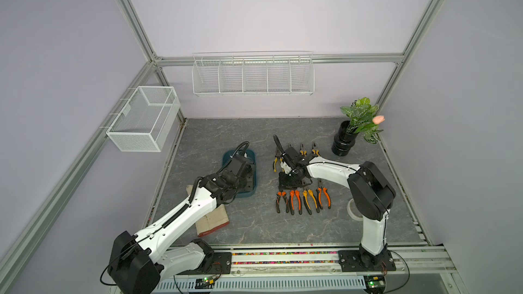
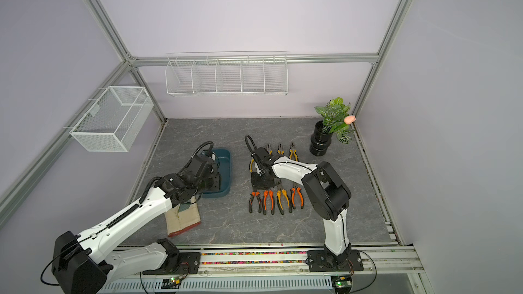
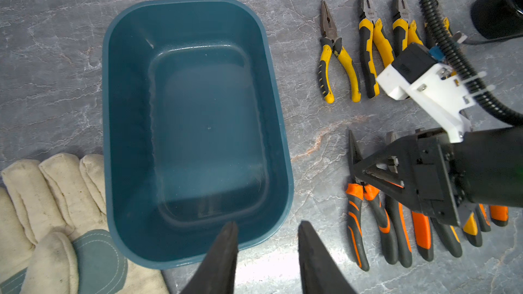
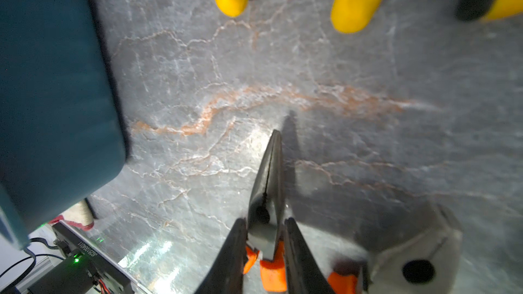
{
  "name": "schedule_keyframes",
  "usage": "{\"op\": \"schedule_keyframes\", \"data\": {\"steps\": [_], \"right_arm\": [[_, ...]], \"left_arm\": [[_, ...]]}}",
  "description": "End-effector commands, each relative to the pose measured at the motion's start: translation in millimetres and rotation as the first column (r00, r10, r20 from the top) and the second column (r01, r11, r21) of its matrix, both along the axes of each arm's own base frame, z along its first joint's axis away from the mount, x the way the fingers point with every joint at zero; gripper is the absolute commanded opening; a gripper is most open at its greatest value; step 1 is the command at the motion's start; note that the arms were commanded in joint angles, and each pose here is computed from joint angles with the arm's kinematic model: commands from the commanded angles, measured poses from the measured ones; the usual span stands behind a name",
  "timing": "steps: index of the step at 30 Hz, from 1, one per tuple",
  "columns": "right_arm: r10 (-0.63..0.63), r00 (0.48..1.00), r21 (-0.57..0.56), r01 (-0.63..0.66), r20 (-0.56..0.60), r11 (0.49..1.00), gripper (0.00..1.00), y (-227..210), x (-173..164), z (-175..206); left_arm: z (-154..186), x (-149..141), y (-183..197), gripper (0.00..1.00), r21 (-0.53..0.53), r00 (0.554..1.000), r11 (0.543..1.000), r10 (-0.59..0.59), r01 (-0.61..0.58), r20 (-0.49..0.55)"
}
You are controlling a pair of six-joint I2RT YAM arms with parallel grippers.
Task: Take the pliers out of the storage box
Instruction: Place the pliers at the center of the board.
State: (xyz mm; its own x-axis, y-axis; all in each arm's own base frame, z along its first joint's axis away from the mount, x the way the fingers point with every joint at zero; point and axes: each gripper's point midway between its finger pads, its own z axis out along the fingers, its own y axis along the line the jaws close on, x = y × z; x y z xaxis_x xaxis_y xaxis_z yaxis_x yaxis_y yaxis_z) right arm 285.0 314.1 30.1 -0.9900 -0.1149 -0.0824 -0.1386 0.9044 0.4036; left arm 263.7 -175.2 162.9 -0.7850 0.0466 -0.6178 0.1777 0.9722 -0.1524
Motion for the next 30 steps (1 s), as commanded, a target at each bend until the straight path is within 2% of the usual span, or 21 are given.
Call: {"op": "schedule_keyframes", "data": {"steps": [1,5,10,13,17,19,21,22,23,24,25,27,30], "right_arm": [[-0.016,1.000,0.001,0.016,-0.001,1.000,0.29,-5.4,-3.9,9.4],[-0.022,0.999,0.037,0.021,0.025,0.999,0.31,-3.1,-2.5,27.1],[-0.024,0.981,0.125,-0.001,0.192,0.992,0.35,-6.2,2.1,106.2],[-0.017,0.957,0.118,-0.018,0.291,0.993,0.37,-22.1,0.7,146.8],[0.023,0.925,0.069,-0.053,0.380,0.996,0.39,-45.1,-7.5,170.6],[0.034,0.889,0.029,-0.053,0.456,0.998,0.45,-61.1,-7.8,176.4],[0.014,0.844,-0.020,-0.005,0.536,1.000,0.65,-87.9,-8.4,184.8],[0.005,0.817,-0.042,0.023,0.576,0.999,0.68,-101.3,-9.4,190.7],[-0.012,0.785,-0.065,0.066,0.620,0.996,0.78,-118.7,-10.8,197.6],[-0.022,0.752,-0.084,0.103,0.658,0.991,0.93,-134.6,-13.0,203.4],[-0.032,0.725,-0.094,0.132,0.688,0.987,0.89,-148.4,-15.2,209.1],[-0.046,0.677,-0.129,0.206,0.735,0.970,0.89,-179.0,-19.5,217.0],[-0.059,0.631,-0.204,0.336,0.774,0.920,0.89,-222.8,-22.7,217.5]], "left_arm": [[-3.2,-1.9,1.7,0.39,-0.010,1.000,1.000,0.006,-0.006,-0.007],[-4.0,-1.5,3.3,0.39,-0.002,1.000,1.000,0.012,-0.012,-0.005],[-17.0,2.5,18.1,0.40,0.067,0.995,0.993,0.099,-0.097,-0.031],[-26.0,4.3,21.7,0.43,0.082,0.990,0.990,0.123,-0.117,-0.070],[-41.3,5.5,20.8,0.45,0.067,0.981,0.990,0.134,-0.126,-0.138],[-44.8,4.9,18.1,0.51,0.049,0.980,0.991,0.131,-0.125,-0.149],[-42.9,5.5,20.7,0.64,0.024,0.981,0.988,0.152,-0.150,-0.118],[-40.0,6.0,24.4,0.98,0.013,0.980,0.985,0.172,-0.171,-0.096],[-33.6,6.1,30.2,1.00,-0.005,0.979,0.981,0.194,-0.195,-0.063],[-28.8,6.5,35.5,1.00,-0.025,0.976,0.977,0.212,-0.213,-0.039],[-24.0,7.2,39.9,1.00,-0.046,0.973,0.972,0.229,-0.229,-0.021],[-9.6,8.6,51.5,1.00,-0.073,0.963,0.961,0.268,-0.266,0.028],[18.6,10.5,69.4,1.00,-0.117,0.939,0.943,0.325,-0.312,0.115]]}}
